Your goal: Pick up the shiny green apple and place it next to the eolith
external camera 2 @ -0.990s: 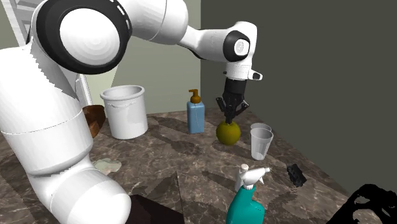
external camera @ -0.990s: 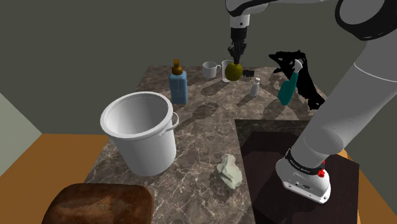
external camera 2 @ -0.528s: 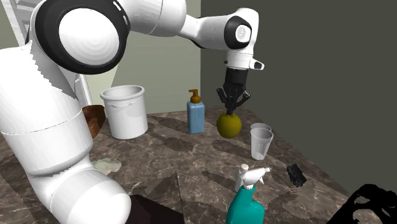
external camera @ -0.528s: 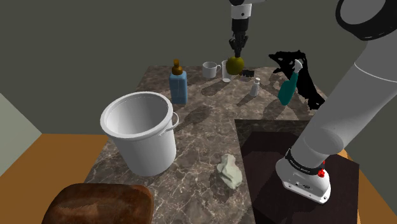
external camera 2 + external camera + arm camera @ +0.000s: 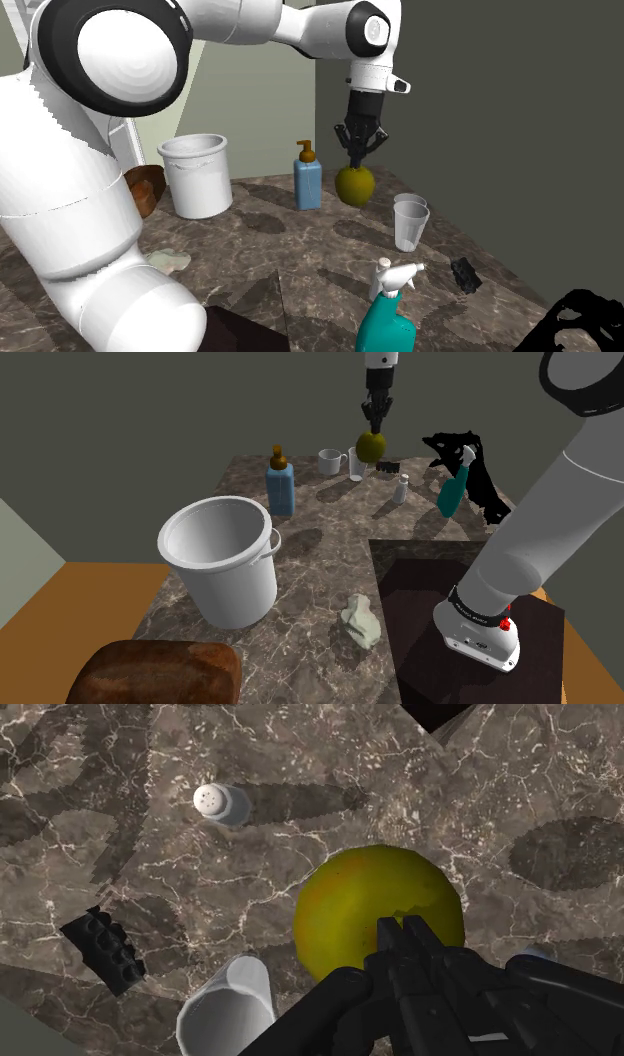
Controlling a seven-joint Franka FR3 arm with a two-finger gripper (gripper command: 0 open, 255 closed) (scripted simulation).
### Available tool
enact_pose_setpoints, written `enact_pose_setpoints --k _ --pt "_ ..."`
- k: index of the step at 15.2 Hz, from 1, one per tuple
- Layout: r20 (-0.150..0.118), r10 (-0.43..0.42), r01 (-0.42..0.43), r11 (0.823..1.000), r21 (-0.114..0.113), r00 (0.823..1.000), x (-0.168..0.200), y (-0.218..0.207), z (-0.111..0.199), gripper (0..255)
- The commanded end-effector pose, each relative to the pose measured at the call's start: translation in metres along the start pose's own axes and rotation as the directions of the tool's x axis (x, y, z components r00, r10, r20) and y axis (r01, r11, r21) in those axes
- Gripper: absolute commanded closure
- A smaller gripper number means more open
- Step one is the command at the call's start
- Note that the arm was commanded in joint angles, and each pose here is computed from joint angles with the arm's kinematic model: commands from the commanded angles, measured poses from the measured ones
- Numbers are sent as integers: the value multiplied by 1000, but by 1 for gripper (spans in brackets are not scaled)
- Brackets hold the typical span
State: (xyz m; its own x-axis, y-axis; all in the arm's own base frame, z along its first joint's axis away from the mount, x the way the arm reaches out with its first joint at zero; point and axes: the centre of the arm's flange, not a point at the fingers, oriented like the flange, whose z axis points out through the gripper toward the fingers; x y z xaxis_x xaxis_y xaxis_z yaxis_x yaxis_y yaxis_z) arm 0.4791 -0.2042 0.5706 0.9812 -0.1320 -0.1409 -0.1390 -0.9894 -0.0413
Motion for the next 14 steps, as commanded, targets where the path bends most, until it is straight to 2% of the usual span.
enact_pose_setpoints --k 1,14 --pt "0 0 0 1000 0 1000 -10 -22 1 255" --pt "0 0 0 1000 0 1000 -90 -172 18 255"
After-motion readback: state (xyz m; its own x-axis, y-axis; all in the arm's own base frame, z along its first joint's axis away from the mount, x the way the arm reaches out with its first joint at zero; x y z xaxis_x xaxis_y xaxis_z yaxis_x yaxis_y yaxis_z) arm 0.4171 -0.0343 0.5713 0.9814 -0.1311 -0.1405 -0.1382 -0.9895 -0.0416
